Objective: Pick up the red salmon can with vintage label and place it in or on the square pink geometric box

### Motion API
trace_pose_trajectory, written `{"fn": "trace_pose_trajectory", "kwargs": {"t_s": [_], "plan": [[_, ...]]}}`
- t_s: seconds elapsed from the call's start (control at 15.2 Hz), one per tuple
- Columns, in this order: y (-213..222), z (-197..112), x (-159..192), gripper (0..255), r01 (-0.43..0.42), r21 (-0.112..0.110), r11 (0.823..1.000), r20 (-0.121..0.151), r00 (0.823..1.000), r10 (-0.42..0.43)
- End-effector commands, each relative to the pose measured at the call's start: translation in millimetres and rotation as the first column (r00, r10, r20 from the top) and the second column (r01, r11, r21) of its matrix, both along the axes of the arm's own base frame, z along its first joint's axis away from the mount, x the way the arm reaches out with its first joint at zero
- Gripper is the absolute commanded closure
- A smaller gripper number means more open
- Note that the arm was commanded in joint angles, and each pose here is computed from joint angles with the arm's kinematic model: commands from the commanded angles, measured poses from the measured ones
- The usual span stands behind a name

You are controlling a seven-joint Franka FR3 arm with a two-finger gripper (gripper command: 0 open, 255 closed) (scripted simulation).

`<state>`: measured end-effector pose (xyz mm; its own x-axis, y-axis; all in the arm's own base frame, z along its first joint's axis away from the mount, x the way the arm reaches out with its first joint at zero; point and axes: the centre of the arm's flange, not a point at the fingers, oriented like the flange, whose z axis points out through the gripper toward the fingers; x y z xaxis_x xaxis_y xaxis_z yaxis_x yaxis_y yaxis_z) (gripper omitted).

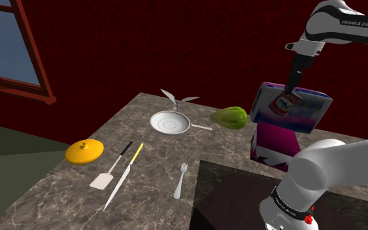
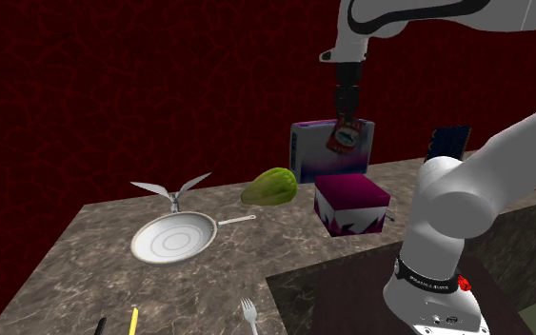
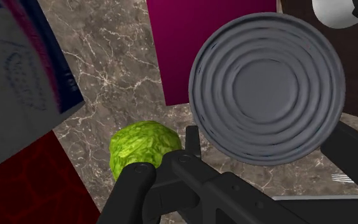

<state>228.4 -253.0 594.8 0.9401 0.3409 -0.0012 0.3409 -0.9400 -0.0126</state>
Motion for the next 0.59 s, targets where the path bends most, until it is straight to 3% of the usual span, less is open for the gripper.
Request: {"fn": "trace_pose_trajectory", "kwargs": {"t_s": [0.0,0.53], "plan": [[-8.3,5.7,-23.1,255,-0.001,0.000,1.000,0.000,1.000,0.001],[-8.3,-36.5,-23.1,255,-0.001,0.000,1.000,0.000,1.000,0.001]]}}
